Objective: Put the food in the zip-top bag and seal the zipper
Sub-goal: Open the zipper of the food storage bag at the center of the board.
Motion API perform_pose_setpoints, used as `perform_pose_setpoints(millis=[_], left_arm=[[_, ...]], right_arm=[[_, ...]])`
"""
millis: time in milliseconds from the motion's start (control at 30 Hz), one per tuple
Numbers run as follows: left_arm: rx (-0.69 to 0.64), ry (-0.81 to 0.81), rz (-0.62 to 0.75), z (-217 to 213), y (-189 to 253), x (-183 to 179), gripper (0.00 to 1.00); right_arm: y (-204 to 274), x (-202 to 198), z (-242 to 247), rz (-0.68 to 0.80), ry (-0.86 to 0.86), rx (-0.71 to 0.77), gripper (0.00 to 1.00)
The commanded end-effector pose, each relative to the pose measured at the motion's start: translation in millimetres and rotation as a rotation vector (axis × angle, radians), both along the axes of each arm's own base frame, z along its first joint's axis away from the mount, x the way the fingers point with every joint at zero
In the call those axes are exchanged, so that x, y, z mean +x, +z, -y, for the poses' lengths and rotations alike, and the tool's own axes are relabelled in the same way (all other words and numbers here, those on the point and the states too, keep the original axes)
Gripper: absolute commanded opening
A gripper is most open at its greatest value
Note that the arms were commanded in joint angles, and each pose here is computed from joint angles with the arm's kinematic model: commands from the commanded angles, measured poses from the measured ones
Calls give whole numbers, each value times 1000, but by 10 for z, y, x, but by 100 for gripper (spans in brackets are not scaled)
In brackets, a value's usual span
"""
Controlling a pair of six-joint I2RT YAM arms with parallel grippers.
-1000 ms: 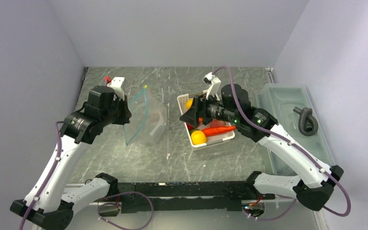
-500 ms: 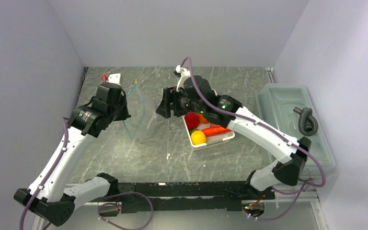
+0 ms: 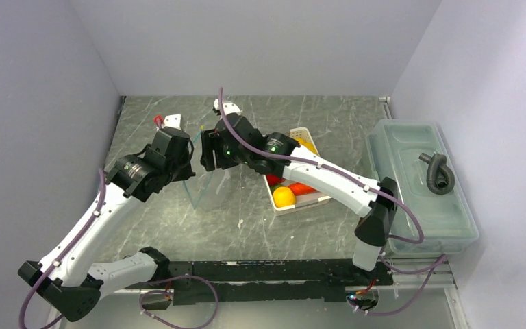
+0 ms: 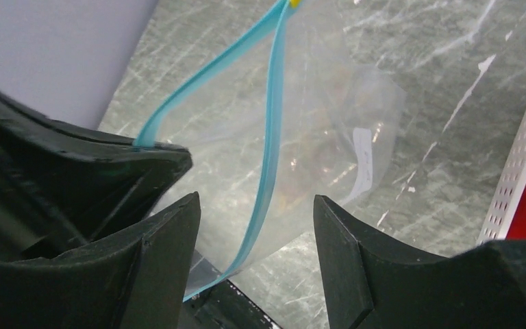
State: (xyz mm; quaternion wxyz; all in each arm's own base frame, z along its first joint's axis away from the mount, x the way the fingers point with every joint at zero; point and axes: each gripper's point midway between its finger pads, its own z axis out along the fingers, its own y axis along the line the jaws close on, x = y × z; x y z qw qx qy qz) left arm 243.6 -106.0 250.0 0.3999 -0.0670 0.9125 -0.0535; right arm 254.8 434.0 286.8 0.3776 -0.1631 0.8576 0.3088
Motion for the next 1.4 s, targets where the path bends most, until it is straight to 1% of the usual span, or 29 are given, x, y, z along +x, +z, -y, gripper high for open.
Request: perform_pose_setpoints(millis=[0, 167, 233, 333, 367, 433, 533, 867, 1067, 1233, 1367], left_arm=[[-5, 51, 31, -77, 75, -19, 0], [-10, 59, 40, -92, 75, -28, 0], [-10, 62, 53, -112, 107, -34, 0], [1, 66, 67, -156, 143, -51, 0], [6, 67, 69, -172, 147, -59, 0], [19, 71, 74, -209, 146, -74, 0], [47, 85, 81, -290, 141, -102, 0], [194, 198, 108, -709, 245, -223, 0], [236, 227, 118, -807, 337, -236, 0], [304, 265, 131, -945, 441, -251, 0], [339, 253, 137, -955, 518, -205, 0]], right_arm=[[61, 79, 14, 22, -70, -12, 63], [-120, 60, -52, 12, -69, -73, 58], [-176, 63, -54, 7, -71, -85, 50], [-241, 91, 0, 13, -93, -119, 37], [-246, 103, 27, 18, -102, -128, 31], [-257, 123, 77, 26, -122, -142, 15], [-288, 127, 160, 30, -145, -159, 0], [-454, 76, 517, 31, -219, -220, 0], [-482, 30, 604, 30, -223, -217, 0], [-519, 7, 660, 33, -220, -229, 0], [-536, 2, 672, 34, -215, -228, 0]])
